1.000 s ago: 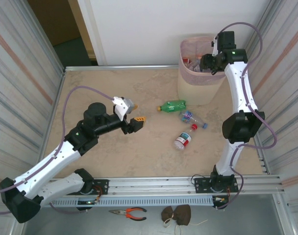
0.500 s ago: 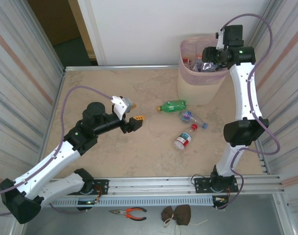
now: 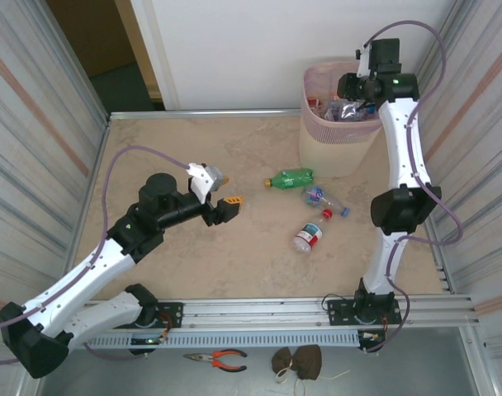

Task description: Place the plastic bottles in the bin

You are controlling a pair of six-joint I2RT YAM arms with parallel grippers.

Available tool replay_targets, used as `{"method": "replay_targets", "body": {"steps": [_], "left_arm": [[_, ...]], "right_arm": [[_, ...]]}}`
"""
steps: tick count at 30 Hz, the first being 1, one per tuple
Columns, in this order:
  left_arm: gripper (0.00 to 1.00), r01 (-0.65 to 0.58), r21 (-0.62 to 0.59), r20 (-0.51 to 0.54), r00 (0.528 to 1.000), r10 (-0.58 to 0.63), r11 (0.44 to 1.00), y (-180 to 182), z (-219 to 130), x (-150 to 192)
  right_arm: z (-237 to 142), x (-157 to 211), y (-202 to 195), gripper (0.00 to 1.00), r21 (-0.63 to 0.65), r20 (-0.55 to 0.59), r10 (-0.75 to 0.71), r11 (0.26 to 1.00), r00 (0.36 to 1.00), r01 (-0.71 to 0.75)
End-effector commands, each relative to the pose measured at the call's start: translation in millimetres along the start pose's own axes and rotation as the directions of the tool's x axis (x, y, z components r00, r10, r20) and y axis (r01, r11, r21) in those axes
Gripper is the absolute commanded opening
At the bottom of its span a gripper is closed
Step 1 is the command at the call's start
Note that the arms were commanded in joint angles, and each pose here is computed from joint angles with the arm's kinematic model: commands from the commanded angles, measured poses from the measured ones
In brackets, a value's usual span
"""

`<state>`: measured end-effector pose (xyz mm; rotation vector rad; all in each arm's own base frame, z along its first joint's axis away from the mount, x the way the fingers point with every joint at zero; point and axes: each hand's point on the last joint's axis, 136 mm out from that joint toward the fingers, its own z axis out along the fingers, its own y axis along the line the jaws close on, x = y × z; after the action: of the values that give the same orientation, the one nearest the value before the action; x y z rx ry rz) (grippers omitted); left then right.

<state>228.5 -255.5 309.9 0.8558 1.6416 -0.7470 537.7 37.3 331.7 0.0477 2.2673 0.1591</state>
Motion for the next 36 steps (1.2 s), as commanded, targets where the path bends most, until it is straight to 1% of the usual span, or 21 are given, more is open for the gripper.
{"method": "replay_targets", "body": {"steps": [1,4,6,10,14,18,24,30,35,36], "left_arm": [[0.7,-0.004,-0.019,-0.014,1.0,0.003,1.0,3.8,-3.9,7.2],[0.7,-0.001,-0.021,-0.025,1.0,0.0,1.0,4.9,-2.0,11.2],[0.7,0.002,-0.014,-0.033,0.999,-0.003,1.0,4.4,0.7,13.3],[0.69,0.003,0.001,-0.058,0.998,-0.003,1.0,4.6,7.2,17.5],[0.68,0.012,0.016,-0.104,0.995,-0.01,1.0,5.1,16.6,26.7],[0.65,0.044,0.048,-0.155,0.987,-0.036,0.998,3.1,29.4,38.7],[0.64,0.09,0.09,-0.216,0.974,-0.069,0.992,-3.1,54.1,57.4],[0.65,0.117,0.091,-0.326,0.942,-0.082,0.989,-16.6,86.2,79.1],[0.7,0.128,0.054,-0.404,0.91,-0.096,0.99,-28.4,111.4,91.9],[0.71,0.131,0.042,-0.415,0.904,-0.102,0.99,-30.7,116.6,94.2]], "right_arm": [[27.0,16.9,-9.7,0.4,0.023,-0.066,-0.001,1.0,0.998,0.003],[44.8,43.2,-15.4,0.38,0.044,-0.147,0.011,0.999,0.989,-0.005],[49.4,53.8,-17.3,0.37,0.05,-0.173,0.019,0.999,0.985,-0.01],[37.5,48.5,-16.5,0.37,0.051,-0.152,0.029,0.998,0.988,-0.022],[9.0,30.3,-11.2,0.37,0.036,-0.089,0.036,0.999,0.995,-0.033],[-27.6,12.9,-5.2,0.37,0.017,-0.019,0.045,0.999,0.999,-0.045],[-78.7,0.8,1.3,0.38,-0.007,0.057,0.049,0.999,0.997,-0.049],[-123.4,9.8,1.3,0.39,-0.015,0.117,0.062,0.998,0.991,-0.061],[-159.2,27.7,-5.9,0.41,-0.02,0.175,0.097,0.995,0.98,-0.095],[-161.8,36.2,-9.6,0.41,-0.016,0.173,0.107,0.994,0.979,-0.106]]}}
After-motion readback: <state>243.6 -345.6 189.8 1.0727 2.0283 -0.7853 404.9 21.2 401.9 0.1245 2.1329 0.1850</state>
